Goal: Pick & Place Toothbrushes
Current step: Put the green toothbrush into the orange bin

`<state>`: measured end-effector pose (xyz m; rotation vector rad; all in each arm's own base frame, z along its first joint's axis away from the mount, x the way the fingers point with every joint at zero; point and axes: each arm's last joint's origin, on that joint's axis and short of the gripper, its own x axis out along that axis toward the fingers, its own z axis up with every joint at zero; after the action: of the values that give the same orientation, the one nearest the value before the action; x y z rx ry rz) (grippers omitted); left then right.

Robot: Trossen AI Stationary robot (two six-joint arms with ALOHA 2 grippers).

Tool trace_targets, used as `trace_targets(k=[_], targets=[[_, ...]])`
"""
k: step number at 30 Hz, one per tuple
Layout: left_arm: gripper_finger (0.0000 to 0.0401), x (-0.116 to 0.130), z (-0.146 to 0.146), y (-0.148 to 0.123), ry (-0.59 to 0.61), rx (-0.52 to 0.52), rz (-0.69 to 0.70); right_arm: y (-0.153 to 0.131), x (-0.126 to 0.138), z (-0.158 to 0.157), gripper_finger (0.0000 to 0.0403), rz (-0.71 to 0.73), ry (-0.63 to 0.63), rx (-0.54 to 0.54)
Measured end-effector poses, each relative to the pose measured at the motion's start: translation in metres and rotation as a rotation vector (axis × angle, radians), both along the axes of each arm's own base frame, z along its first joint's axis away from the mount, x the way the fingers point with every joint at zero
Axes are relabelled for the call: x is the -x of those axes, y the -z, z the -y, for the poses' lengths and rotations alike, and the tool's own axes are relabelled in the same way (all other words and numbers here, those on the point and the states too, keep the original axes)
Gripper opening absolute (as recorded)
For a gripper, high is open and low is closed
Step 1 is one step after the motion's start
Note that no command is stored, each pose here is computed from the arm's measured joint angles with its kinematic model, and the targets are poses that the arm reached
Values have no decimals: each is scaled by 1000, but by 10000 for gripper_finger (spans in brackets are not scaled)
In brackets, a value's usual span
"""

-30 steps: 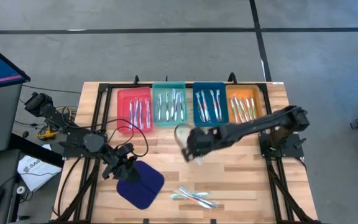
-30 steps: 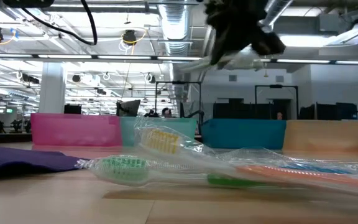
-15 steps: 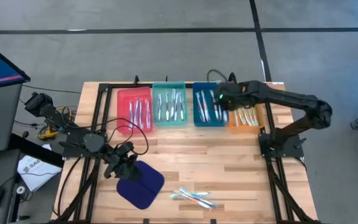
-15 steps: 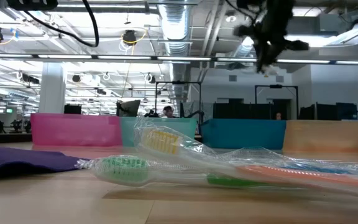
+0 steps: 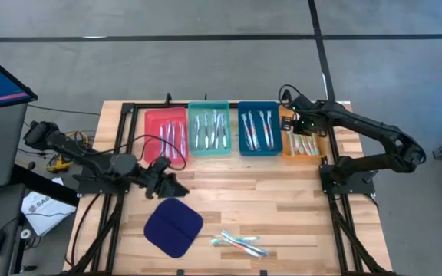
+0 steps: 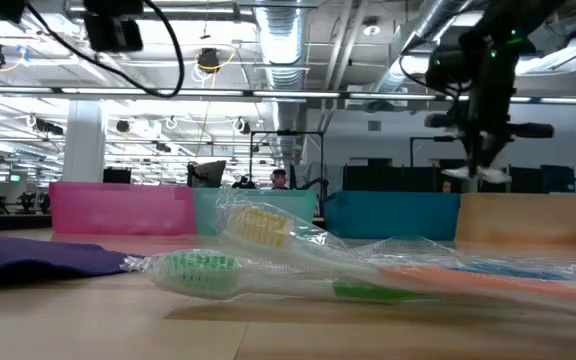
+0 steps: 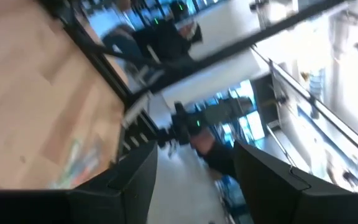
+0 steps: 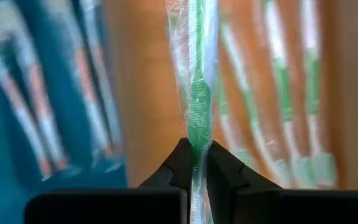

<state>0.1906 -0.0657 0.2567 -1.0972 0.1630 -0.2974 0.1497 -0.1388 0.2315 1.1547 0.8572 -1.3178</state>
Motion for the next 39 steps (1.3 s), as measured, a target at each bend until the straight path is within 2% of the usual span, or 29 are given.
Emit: trace_targets(k=[7,19,26,31,34,39], targets=[[204,-6,-20,0,-104,-5,1,14,24,14,16,-74,68,-15],[204,-6,-23,0,-93,-7,1,42,55,16,16,-209,77,-111],[204,-7,-26,0,-106,-3,0,64,54,19,16,-298,8,-200],[204,-7,-27,0,-114,15,-5,77,46,24,16,-329,-30,-214],[204,-7,-27,0,-114,23,-7,81,44,26,34,-333,-22,-223],[204,-7,-27,0,-113,28,-9,84,44,26,104,-337,31,-237]])
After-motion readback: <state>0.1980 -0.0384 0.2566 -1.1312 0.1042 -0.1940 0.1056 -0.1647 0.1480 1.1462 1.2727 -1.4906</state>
